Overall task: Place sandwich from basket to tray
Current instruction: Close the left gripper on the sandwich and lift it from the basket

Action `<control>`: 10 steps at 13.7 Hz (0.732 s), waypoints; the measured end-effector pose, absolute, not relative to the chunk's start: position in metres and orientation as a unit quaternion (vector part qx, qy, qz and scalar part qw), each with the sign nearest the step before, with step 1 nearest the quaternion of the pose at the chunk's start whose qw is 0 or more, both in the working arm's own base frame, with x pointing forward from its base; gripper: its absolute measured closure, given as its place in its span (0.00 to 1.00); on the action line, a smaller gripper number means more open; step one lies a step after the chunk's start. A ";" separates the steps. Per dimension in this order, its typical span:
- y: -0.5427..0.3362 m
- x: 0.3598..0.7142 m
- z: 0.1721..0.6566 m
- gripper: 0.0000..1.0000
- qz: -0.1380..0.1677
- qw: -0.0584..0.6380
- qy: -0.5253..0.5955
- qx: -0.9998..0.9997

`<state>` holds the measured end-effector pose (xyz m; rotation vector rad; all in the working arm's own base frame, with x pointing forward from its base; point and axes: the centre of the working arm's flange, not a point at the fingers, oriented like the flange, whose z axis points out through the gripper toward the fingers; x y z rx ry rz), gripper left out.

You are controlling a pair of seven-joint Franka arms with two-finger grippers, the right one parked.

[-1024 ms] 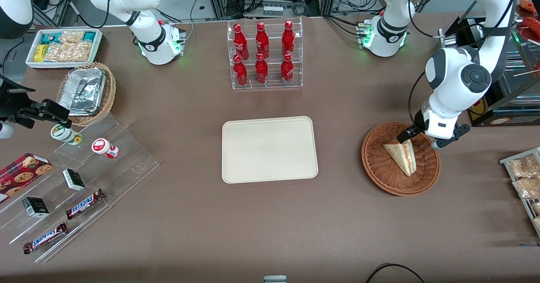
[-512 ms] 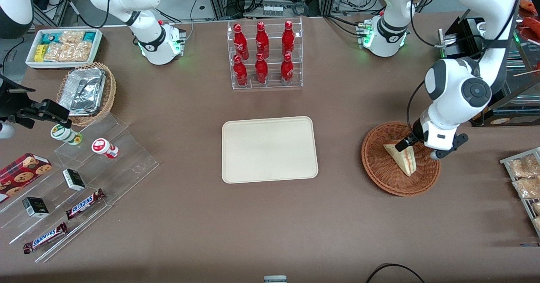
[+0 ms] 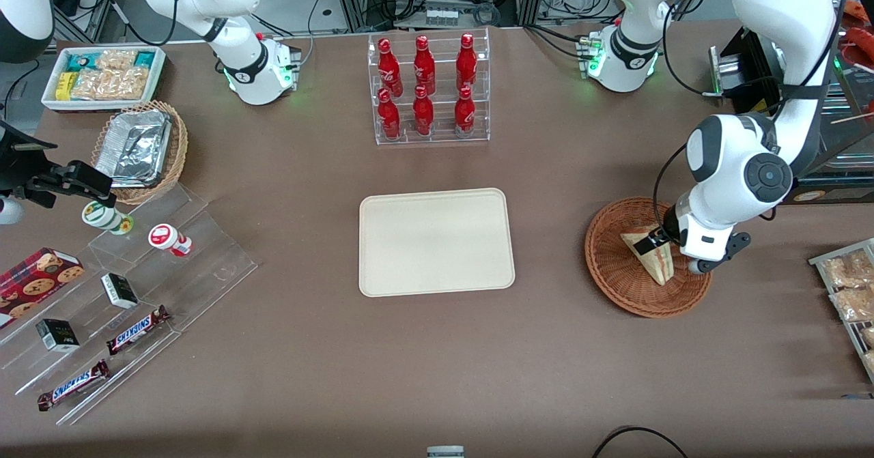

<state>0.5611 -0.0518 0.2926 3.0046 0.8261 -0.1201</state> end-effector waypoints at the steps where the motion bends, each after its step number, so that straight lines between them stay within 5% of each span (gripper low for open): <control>1: -0.051 0.561 0.290 0.00 -0.041 0.007 0.262 0.964; 10: -0.047 0.556 0.263 0.00 -0.069 -0.006 0.260 0.963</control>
